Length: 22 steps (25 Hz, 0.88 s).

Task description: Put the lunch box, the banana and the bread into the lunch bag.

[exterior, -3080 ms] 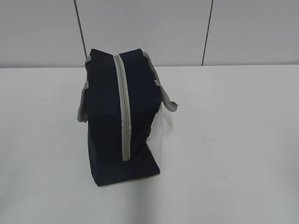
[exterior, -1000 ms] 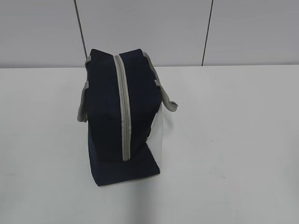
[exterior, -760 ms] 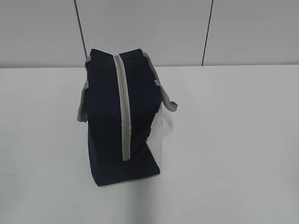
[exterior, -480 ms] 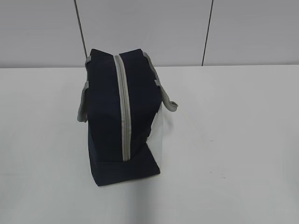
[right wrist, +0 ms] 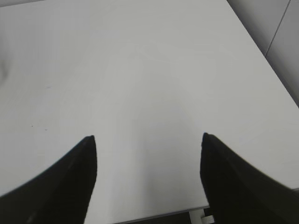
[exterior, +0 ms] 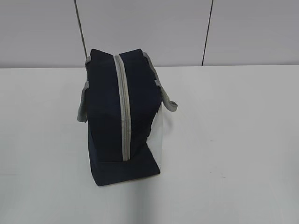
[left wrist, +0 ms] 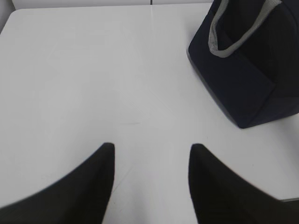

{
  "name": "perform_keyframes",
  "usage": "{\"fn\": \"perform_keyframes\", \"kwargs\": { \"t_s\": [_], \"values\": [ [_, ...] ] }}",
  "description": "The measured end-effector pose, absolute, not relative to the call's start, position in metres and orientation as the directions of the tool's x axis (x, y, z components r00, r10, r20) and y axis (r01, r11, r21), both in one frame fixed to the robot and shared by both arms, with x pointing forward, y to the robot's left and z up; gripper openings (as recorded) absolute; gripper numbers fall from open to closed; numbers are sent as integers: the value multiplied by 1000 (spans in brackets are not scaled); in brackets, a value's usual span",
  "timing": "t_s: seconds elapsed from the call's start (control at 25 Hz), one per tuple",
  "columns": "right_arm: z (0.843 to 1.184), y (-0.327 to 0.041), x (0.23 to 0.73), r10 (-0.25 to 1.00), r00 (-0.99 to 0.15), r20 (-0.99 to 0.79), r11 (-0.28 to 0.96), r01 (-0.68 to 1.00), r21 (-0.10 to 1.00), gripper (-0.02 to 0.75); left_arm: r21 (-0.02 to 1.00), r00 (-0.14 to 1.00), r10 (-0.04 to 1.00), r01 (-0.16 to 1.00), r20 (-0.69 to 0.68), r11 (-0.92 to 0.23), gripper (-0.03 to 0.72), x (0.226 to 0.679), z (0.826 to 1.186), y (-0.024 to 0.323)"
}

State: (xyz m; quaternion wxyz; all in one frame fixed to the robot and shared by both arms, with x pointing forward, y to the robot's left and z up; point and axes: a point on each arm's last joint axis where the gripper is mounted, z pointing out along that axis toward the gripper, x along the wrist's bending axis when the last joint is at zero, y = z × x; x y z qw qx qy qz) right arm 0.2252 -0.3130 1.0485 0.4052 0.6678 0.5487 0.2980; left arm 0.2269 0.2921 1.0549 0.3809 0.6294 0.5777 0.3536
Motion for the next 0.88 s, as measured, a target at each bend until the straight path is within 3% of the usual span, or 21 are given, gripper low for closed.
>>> {"fn": "perform_keyframes", "kwargs": {
  "t_s": [0.68, 0.88],
  "values": [
    [1048, -313, 225, 975, 216, -47, -67, 492, 868, 511, 888, 83, 997, 458, 5, -42, 370, 227, 1055, 292],
    [1048, -314, 226, 988, 146, -47, -32, 495, 868, 510, 888, 83, 997, 458, 5, -42, 370, 227, 1055, 292]
  ]
}}
